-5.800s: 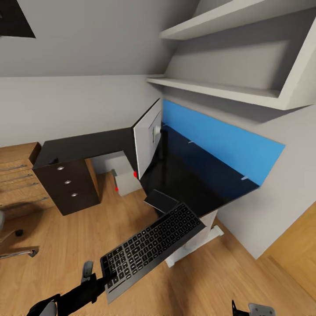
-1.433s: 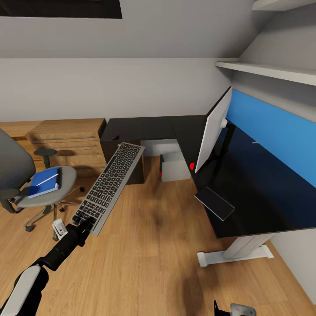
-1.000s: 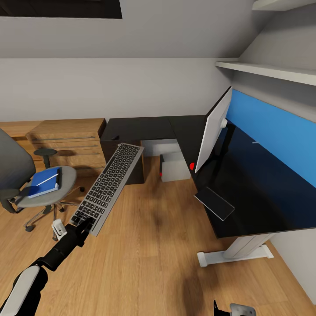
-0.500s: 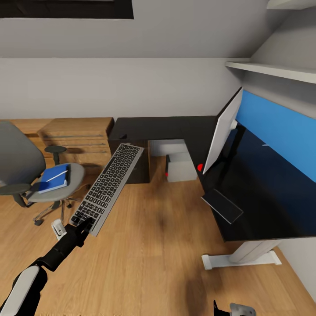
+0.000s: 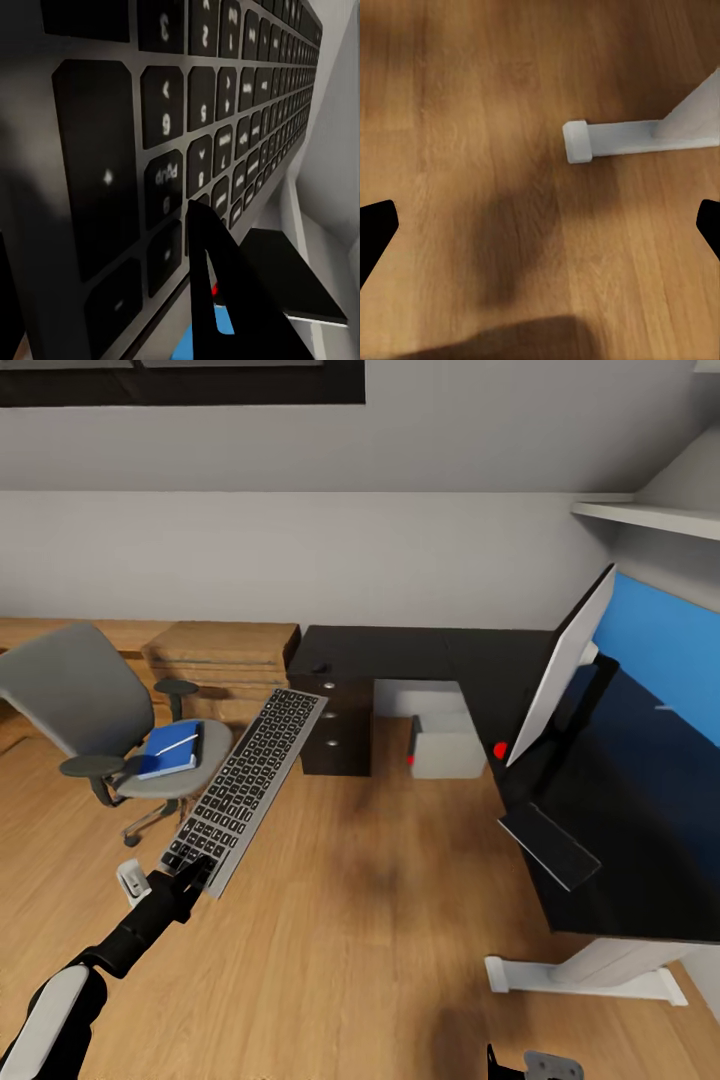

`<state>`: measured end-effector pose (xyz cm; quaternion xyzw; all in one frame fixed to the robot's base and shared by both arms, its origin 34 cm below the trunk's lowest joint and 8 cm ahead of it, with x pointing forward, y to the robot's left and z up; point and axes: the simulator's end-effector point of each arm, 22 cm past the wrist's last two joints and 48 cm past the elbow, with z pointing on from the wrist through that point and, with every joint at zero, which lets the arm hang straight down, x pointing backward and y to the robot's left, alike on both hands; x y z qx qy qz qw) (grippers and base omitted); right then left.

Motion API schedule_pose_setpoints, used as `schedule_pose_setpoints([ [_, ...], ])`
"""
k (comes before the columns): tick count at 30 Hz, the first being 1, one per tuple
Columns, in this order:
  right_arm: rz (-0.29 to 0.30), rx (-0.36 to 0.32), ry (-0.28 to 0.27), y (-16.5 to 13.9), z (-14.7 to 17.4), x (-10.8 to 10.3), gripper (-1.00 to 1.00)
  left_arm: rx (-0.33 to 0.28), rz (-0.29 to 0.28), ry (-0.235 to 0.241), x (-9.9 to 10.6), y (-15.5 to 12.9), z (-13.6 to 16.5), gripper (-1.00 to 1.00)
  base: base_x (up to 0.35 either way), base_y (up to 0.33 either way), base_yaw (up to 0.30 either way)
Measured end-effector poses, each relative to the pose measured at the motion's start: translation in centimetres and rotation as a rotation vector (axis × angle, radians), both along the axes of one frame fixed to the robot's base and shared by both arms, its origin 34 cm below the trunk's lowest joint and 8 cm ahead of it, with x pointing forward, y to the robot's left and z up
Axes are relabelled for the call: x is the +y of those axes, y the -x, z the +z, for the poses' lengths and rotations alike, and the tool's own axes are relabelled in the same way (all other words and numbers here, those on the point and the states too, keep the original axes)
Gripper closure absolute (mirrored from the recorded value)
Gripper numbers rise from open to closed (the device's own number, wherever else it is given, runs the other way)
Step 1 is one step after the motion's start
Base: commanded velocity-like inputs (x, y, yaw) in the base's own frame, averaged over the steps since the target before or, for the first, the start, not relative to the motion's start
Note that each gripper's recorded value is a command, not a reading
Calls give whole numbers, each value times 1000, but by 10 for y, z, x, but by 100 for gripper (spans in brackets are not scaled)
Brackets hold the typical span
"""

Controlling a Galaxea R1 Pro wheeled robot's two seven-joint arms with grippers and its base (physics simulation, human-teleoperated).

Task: In the bedroom, organize the workspace by keeping the computer under the desk, ensuring the monitor is on the desk, placing the keyboard on the desk next to the monitor, placing the mouse on the desk next to the keyboard, moving the folder from the swivel chair onto the desk next to the mouse, stacking the notebook on top of the folder with the pen on top of the notebook, and positioning the swivel chair next to the desk.

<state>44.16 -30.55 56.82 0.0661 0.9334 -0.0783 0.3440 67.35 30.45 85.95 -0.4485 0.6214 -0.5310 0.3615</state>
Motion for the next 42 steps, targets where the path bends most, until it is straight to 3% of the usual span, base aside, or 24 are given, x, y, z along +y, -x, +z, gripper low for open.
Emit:
schedule_pose_setpoints([
  [42, 3, -25, 4, -7, 7, -3, -100, -6, 0, -2, 2, 1, 4, 100, 5, -25, 9],
])
